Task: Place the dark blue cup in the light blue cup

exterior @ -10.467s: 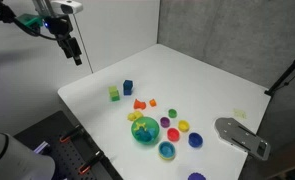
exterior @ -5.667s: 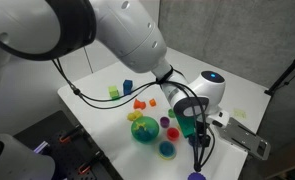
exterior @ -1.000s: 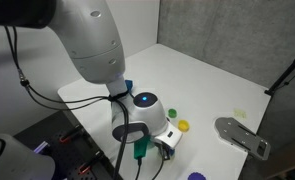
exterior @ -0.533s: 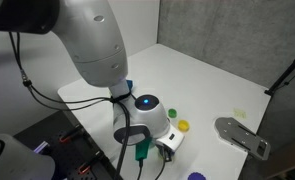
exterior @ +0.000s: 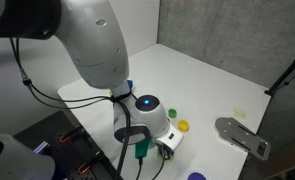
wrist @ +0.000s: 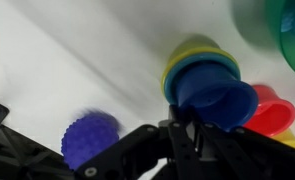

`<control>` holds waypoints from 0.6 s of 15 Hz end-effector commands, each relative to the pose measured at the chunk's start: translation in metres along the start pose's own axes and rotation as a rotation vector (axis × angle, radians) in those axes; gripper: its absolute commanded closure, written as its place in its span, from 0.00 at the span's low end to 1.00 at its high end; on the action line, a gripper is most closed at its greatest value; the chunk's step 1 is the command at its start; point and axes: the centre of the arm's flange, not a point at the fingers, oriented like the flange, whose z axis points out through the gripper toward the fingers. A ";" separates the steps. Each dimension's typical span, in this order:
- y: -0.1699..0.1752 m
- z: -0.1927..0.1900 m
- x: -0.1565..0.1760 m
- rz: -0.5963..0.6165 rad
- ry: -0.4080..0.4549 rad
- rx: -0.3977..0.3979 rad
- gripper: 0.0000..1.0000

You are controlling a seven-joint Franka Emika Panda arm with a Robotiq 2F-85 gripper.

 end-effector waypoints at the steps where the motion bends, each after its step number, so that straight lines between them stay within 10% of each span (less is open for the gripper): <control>1: 0.007 -0.002 0.009 0.007 0.017 0.024 0.57; 9: -0.022 -0.031 0.032 0.016 0.030 0.101 0.00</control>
